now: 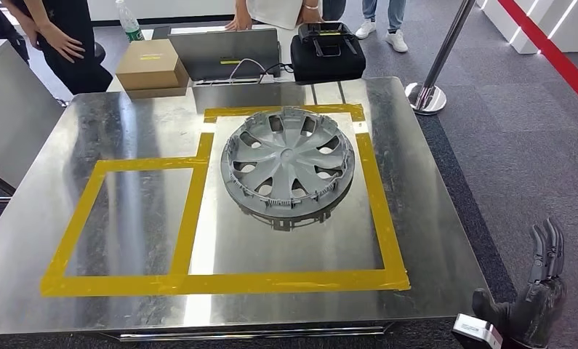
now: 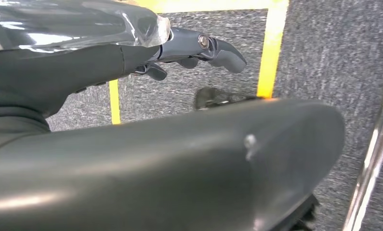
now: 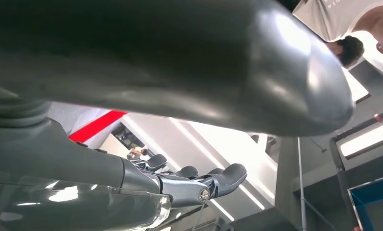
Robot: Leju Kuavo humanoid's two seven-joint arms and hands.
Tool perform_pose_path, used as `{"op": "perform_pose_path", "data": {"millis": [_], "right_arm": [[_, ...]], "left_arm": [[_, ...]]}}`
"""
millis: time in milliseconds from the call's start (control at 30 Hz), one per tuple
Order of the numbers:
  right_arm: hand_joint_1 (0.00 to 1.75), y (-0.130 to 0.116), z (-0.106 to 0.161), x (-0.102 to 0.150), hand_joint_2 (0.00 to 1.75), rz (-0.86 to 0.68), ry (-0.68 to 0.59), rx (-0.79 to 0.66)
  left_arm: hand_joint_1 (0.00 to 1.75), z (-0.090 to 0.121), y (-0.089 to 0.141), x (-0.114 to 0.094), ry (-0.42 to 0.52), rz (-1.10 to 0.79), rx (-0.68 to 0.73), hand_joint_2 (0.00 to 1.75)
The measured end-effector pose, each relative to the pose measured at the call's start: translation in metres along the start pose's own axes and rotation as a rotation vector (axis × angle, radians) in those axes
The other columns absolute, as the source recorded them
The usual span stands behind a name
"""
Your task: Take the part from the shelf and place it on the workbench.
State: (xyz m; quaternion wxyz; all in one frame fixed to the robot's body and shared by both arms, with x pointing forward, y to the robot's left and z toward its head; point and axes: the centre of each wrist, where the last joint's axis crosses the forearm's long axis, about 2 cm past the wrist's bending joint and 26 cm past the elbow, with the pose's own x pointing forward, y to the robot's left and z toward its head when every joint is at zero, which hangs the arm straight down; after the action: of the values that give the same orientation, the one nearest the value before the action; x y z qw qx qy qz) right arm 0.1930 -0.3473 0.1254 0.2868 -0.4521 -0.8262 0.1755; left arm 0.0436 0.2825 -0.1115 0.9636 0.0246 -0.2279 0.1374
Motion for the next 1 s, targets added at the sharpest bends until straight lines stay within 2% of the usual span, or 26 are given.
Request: {"op": "perform_pose_path", "data": {"millis": [667,1000], "right_arm": [[0.0,0.008,-0.008,0.003,0.0,-0.022,0.005,-0.034],[0.0,0.022,-0.011,0.0,0.0,-0.096,0.05,0.001]], "left_arm": [[0.0,-0.003,0.012,0.009,-0.032,-0.05,-0.002,0.0],[0.0,-0.003,0.012,0.007,-0.011,-0.035,0.022,0.0]]}}
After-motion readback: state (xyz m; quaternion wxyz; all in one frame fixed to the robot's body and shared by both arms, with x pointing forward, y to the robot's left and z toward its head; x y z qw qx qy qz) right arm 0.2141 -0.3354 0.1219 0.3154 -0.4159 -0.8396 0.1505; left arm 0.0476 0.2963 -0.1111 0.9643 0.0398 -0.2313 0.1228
